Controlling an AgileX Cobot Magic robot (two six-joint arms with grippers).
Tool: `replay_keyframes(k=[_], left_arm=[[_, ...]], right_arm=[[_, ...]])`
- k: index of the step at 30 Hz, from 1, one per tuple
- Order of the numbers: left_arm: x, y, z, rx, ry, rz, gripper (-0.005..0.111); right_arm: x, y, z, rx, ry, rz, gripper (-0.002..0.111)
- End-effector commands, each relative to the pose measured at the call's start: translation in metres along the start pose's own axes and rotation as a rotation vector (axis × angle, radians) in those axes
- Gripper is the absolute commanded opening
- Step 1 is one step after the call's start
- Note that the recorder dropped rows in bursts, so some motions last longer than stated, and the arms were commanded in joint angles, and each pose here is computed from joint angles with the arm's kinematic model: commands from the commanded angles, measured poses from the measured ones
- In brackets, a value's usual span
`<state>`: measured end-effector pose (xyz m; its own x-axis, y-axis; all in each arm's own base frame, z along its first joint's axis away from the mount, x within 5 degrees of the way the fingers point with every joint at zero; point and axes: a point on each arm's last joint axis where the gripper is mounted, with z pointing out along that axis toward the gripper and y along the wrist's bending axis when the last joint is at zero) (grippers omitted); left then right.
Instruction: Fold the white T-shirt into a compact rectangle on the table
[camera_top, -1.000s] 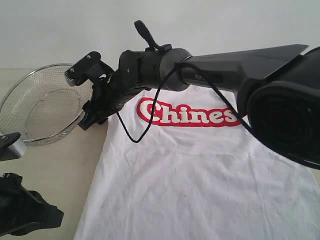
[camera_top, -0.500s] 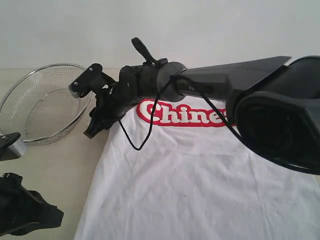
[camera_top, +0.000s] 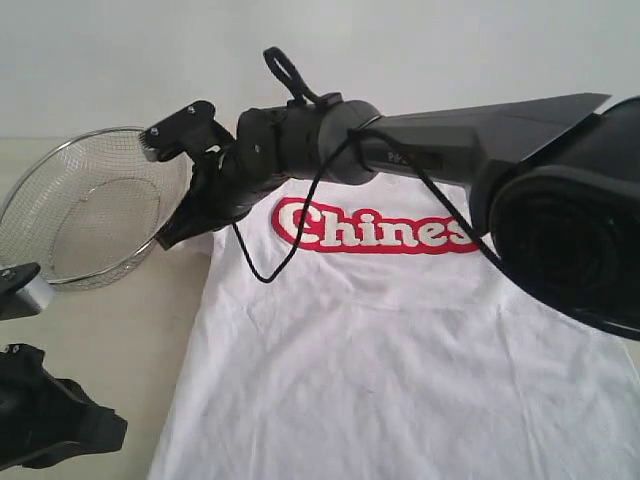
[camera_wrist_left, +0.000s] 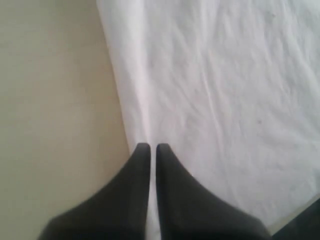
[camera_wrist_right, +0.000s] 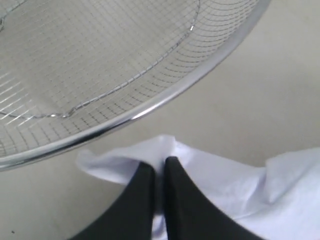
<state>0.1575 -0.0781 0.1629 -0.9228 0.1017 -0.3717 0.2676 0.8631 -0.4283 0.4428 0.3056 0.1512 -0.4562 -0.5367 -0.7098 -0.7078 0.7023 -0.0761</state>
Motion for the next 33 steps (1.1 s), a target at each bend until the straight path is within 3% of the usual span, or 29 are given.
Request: replay_keyframes(k=[1, 15, 25, 33], left_arm=[[0.000, 0.001, -0.001, -0.004, -0.012, -0.001, 0.005], [-0.006, 0.000, -0.002, 0.001, -0.060, -0.054, 0.005], [-0.058, -0.023, -0.024, 0.104, -0.232, -0.041, 0.005], [-0.081, -0.008, -0.020, -0.022, -0.299, -0.096, 0.005]], right_arm=[[-0.011, -0.007, -0.015, 0.056, -0.009, 0.112, 0.000], [-0.014, -0.011, -0.026, 0.099, 0.014, 0.359, 0.000], [-0.028, -0.014, -0.044, 0.101, -0.067, 0.470, 0.000], [-0.014, -0.022, -0.042, 0.112, -0.056, 0.554, 0.000]])
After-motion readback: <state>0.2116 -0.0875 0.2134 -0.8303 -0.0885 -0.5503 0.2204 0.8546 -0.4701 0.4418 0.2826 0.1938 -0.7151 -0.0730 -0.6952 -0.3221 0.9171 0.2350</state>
